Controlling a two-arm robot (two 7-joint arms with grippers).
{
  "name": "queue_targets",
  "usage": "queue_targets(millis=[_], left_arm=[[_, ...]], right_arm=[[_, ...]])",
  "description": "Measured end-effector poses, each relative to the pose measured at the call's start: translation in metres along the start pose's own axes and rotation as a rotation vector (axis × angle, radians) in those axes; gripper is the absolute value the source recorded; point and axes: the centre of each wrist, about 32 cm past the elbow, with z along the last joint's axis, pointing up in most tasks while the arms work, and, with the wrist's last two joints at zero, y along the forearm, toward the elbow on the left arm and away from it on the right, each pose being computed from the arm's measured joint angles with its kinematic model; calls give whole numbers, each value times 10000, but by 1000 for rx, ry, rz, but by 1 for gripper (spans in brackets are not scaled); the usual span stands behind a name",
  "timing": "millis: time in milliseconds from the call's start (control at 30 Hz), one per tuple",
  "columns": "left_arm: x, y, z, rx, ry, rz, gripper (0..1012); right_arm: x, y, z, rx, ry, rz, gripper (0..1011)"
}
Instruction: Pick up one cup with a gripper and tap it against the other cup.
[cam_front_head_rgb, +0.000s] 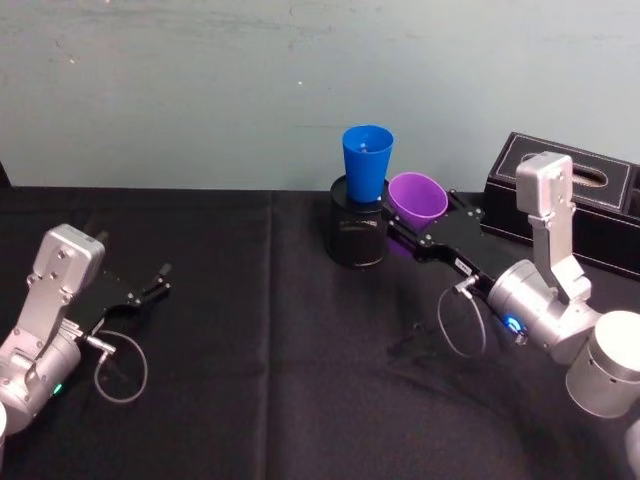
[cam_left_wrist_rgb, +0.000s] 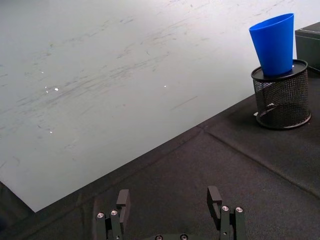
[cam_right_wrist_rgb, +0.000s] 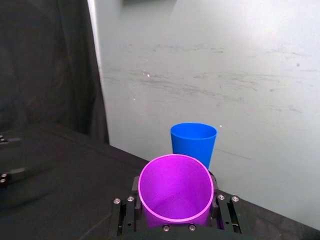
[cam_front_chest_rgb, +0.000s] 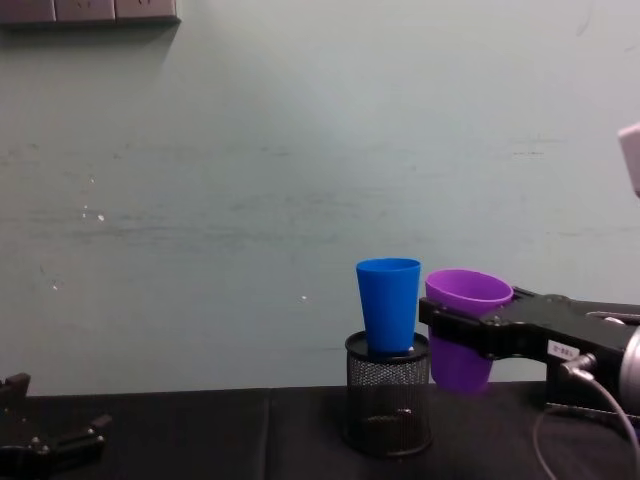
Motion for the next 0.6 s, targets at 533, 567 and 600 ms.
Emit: queue_targets(millis=[533,567,600], left_arm=[[0,0,0,0,0,0,1011],[0,0,0,0,0,0,1011],[0,0,0,0,0,0,1011]], right_arm=[[164,323,-39,24,21,19,736],[167,331,-43,24,22,20,736],[172,342,-46,24,23,20,735]])
